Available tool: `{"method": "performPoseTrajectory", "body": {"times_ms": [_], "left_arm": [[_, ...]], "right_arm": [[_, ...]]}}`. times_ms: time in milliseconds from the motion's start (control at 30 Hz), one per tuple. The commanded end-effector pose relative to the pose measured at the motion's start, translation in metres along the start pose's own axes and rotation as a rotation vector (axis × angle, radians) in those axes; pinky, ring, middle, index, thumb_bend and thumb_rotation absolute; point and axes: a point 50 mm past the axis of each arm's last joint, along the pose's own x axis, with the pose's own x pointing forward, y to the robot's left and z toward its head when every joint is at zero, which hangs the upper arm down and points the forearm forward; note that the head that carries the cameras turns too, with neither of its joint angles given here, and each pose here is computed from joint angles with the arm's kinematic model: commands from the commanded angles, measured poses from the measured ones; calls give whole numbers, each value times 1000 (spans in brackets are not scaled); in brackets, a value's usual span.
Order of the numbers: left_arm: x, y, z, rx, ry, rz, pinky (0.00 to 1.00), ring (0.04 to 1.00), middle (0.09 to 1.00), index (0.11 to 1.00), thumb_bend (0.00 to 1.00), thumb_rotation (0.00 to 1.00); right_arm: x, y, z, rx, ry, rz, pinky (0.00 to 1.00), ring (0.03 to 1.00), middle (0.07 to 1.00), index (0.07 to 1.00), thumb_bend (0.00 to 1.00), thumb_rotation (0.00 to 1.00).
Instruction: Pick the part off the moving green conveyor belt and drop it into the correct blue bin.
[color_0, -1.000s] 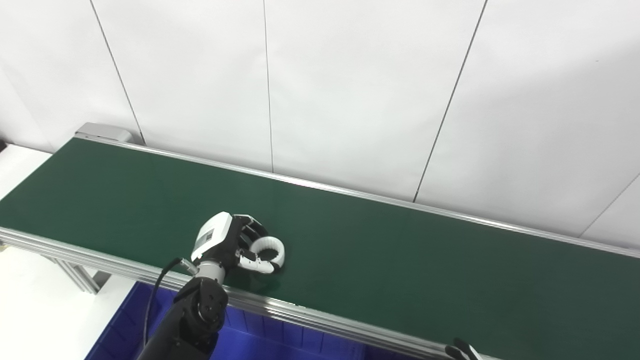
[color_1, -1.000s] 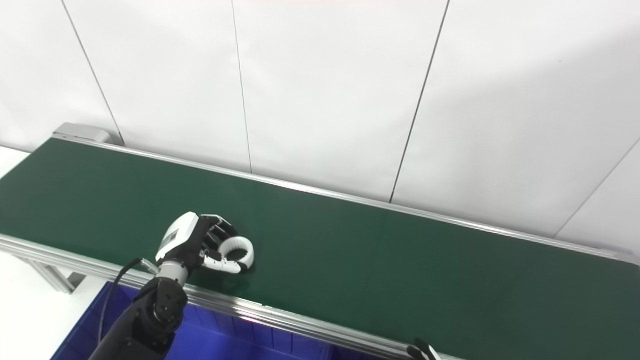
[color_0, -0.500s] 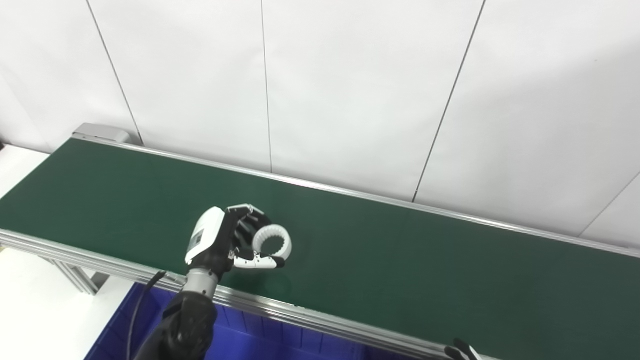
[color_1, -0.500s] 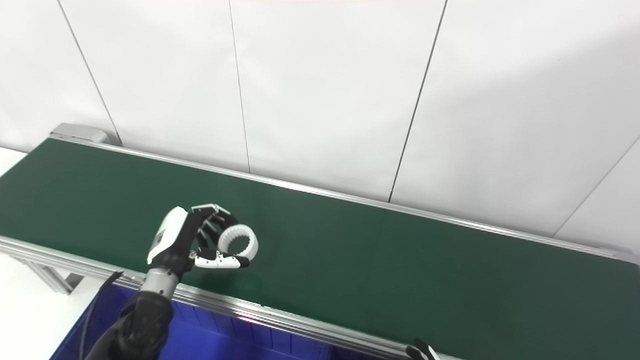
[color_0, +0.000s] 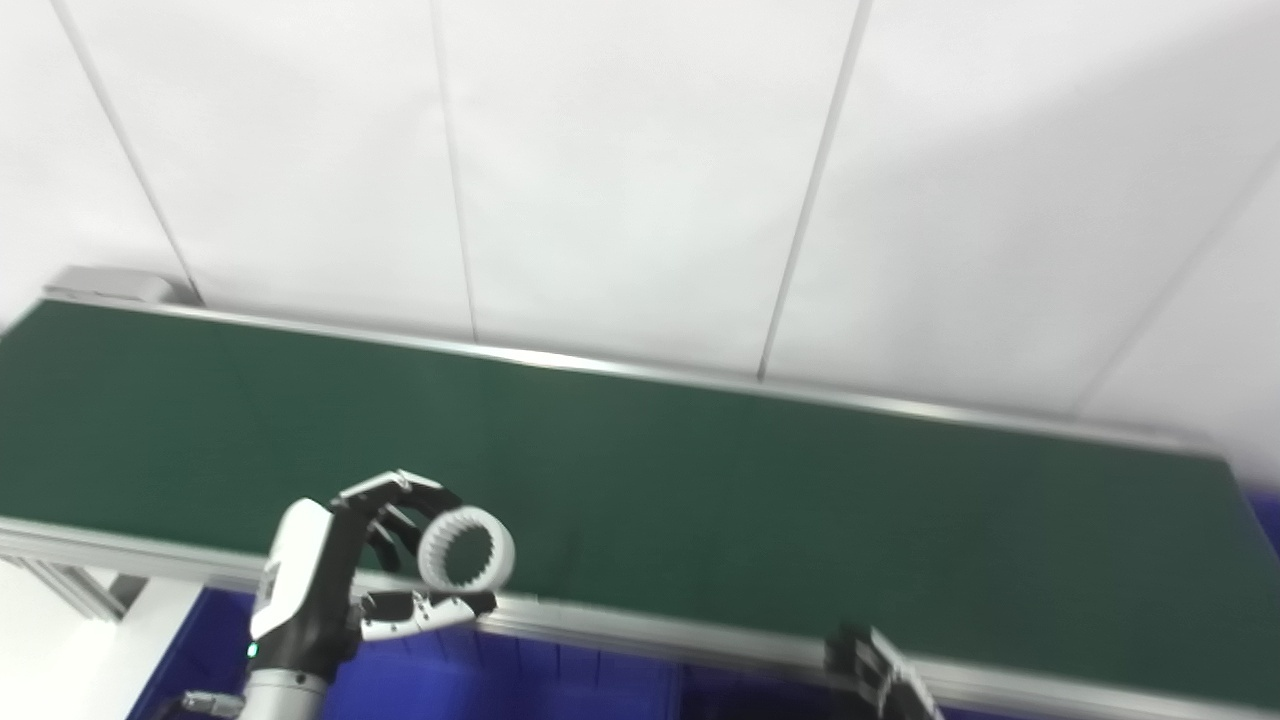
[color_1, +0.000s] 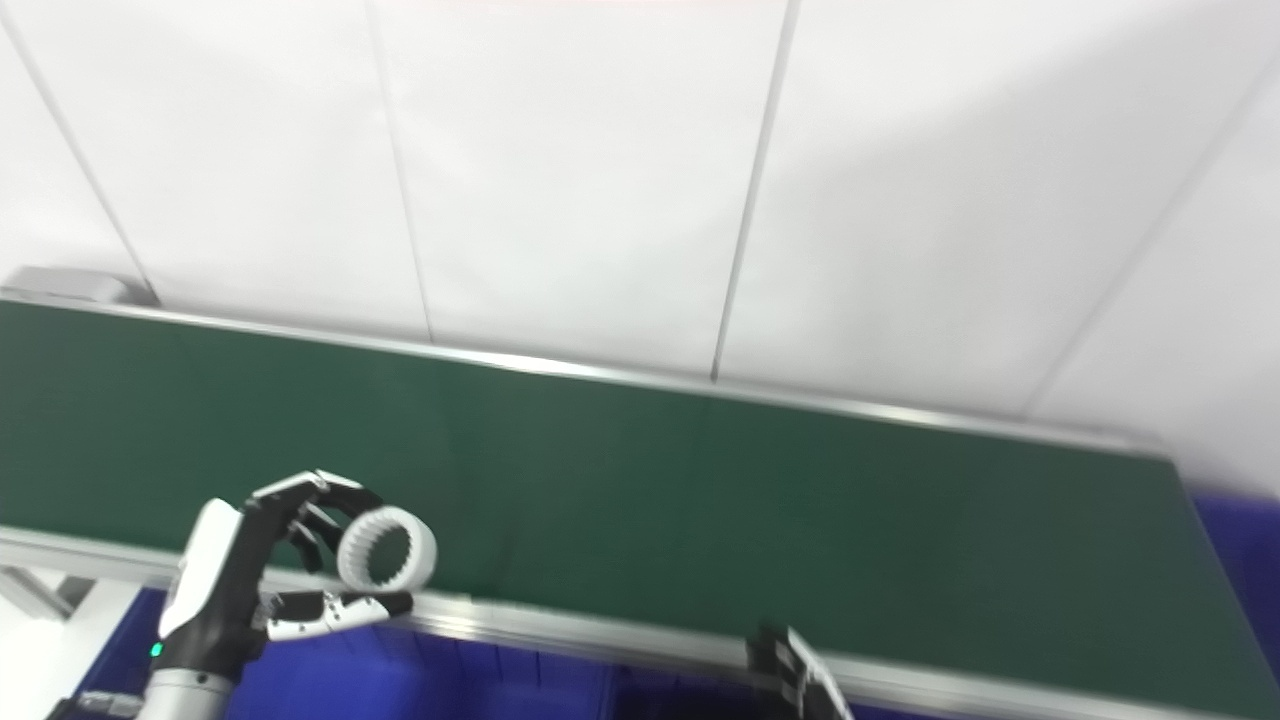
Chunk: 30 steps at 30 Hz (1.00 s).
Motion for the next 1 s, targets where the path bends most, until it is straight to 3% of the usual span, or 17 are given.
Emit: {"method": "performPoseTrajectory", "body": {"times_ms": [0,67,167,333,700,967], "left_arm": [[-3,11,2,-14,-72,-17,318,409,505,493,498,0],[-8,10,-7,-17,-72,-49,340,420,510,484,498,0],[-15,6,-19,-12,-44,-89,266,400,485,496,498,0],[-23,-7,-33,39,27,-153,261,382,473,505,498,0],[-20,-27,-67,127,188,-313,342,427,486,493,500,0],[-21,-41,-96,156,310,-345,301,407,487,500,499,0]], "right_arm": [[2,4,12,29,-64,-5,702,765,793,833,659,338],[2,6,13,29,-66,-9,708,768,797,837,661,352],[3,7,13,26,-70,-12,710,772,804,848,657,385],[6,7,16,26,-78,-20,726,785,810,859,643,404],[11,5,18,3,-96,-28,721,776,800,861,676,490],[13,4,17,-3,-99,-26,715,770,793,855,685,516]]}}
